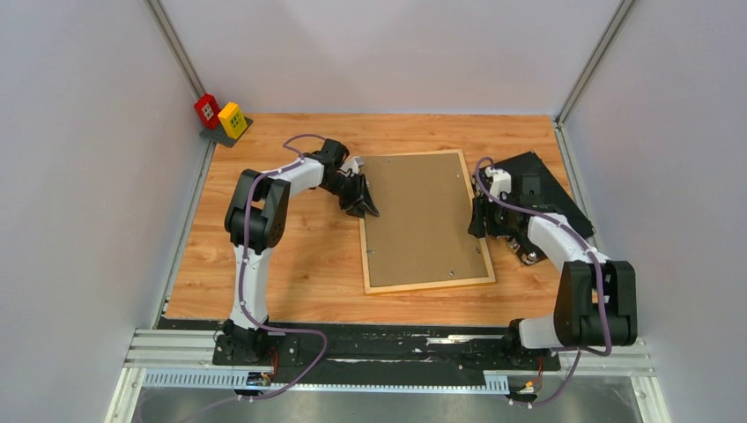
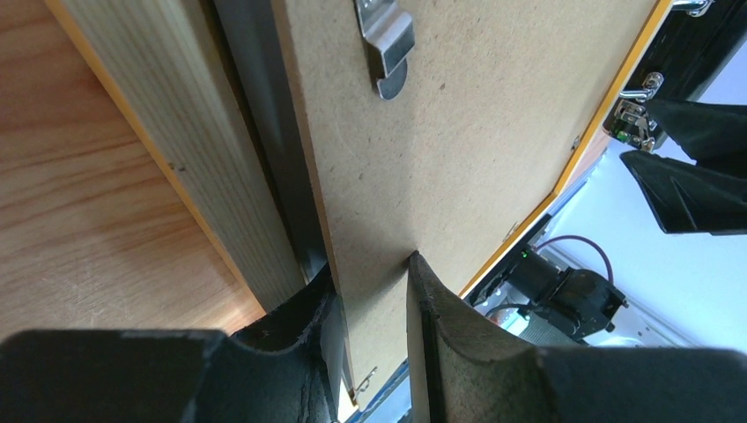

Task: Put the photo into the frame

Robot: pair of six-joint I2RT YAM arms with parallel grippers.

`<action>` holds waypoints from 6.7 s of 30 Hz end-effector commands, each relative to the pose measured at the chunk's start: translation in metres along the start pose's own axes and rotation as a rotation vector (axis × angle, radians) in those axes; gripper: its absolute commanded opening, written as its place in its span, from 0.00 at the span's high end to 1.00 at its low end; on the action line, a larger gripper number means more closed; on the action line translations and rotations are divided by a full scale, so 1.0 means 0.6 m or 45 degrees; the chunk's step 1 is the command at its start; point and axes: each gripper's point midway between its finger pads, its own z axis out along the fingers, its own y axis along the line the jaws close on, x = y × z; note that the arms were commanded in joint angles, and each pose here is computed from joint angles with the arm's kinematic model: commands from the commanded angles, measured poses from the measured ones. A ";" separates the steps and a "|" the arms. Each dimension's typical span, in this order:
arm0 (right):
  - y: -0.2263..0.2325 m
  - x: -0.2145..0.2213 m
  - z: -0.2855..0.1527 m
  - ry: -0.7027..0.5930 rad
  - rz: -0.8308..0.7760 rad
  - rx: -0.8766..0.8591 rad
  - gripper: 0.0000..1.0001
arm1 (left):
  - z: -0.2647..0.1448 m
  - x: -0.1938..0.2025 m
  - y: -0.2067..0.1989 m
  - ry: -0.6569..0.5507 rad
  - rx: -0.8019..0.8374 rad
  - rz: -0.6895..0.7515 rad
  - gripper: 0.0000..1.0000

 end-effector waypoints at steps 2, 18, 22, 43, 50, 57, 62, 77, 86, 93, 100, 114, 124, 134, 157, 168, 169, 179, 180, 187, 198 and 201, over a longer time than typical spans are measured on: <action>-0.020 -0.028 0.021 -0.007 -0.068 0.071 0.44 | 0.019 0.004 -0.001 0.016 -0.056 0.106 1.00; -0.009 -0.008 0.051 0.063 -0.021 -0.017 0.44 | 0.024 0.006 0.012 0.005 -0.111 0.124 0.85; -0.007 -0.007 0.052 0.065 -0.019 -0.023 0.44 | 0.020 0.004 0.011 -0.007 -0.121 0.144 0.76; -0.007 -0.006 0.052 0.067 -0.016 -0.022 0.44 | -0.019 -0.004 -0.008 -0.123 -0.194 0.275 0.01; -0.008 -0.005 0.052 0.071 -0.017 -0.019 0.44 | -0.032 -0.007 -0.013 -0.163 -0.211 0.296 0.00; -0.010 -0.001 0.054 0.080 -0.016 -0.012 0.44 | -0.048 -0.006 -0.027 -0.198 -0.198 0.319 0.00; -0.010 0.000 0.056 0.083 -0.015 -0.015 0.44 | -0.055 -0.004 -0.034 -0.216 -0.188 0.329 0.00; -0.009 0.002 0.057 0.088 -0.011 -0.023 0.44 | -0.074 -0.001 -0.053 -0.252 -0.164 0.355 0.00; -0.006 -0.004 0.054 0.072 -0.014 -0.027 0.44 | -0.098 -0.005 -0.065 -0.319 -0.179 0.404 0.00; -0.003 -0.009 0.048 0.055 -0.019 -0.032 0.44 | -0.111 -0.011 -0.067 -0.362 -0.208 0.442 0.00; 0.006 -0.017 0.042 0.032 -0.023 -0.060 0.44 | -0.118 -0.035 -0.065 -0.402 -0.269 0.496 0.00; -0.005 -0.021 0.046 0.045 -0.019 -0.020 0.47 | -0.136 -0.096 -0.035 -0.480 -0.499 0.636 0.00; 0.000 -0.017 0.048 0.053 -0.010 -0.034 0.48 | -0.109 -0.173 0.038 -0.511 -0.761 0.722 0.00; 0.000 -0.011 0.052 0.067 -0.010 -0.040 0.48 | -0.085 -0.232 0.052 -0.554 -0.747 0.627 0.03; 0.019 0.004 0.060 0.114 0.024 -0.129 0.48 | -0.134 -0.200 -0.024 -0.575 -0.569 0.634 0.00; 0.060 0.017 0.058 0.158 0.024 -0.256 0.48 | -0.175 -0.126 -0.004 -0.490 -0.588 0.735 0.00; 0.064 0.017 0.056 0.159 0.022 -0.264 0.48 | -0.174 -0.117 0.000 -0.470 -0.582 0.746 0.00; 0.120 0.020 0.062 0.205 -0.050 -0.335 0.48 | -0.179 -0.002 0.071 -0.236 -0.629 0.849 0.00; 0.124 0.020 0.063 0.207 -0.060 -0.339 0.48 | -0.185 0.003 0.072 -0.231 -0.635 0.870 0.00; 0.128 0.014 0.063 0.196 -0.103 -0.318 0.48 | -0.206 0.039 0.117 -0.174 -0.752 0.920 0.00; 0.126 0.011 0.057 0.177 -0.114 -0.298 0.48 | -0.187 0.048 0.159 -0.122 -0.813 0.899 0.00; 0.125 0.012 0.056 0.175 -0.118 -0.292 0.48 | -0.178 0.044 0.165 -0.115 -0.810 0.886 0.00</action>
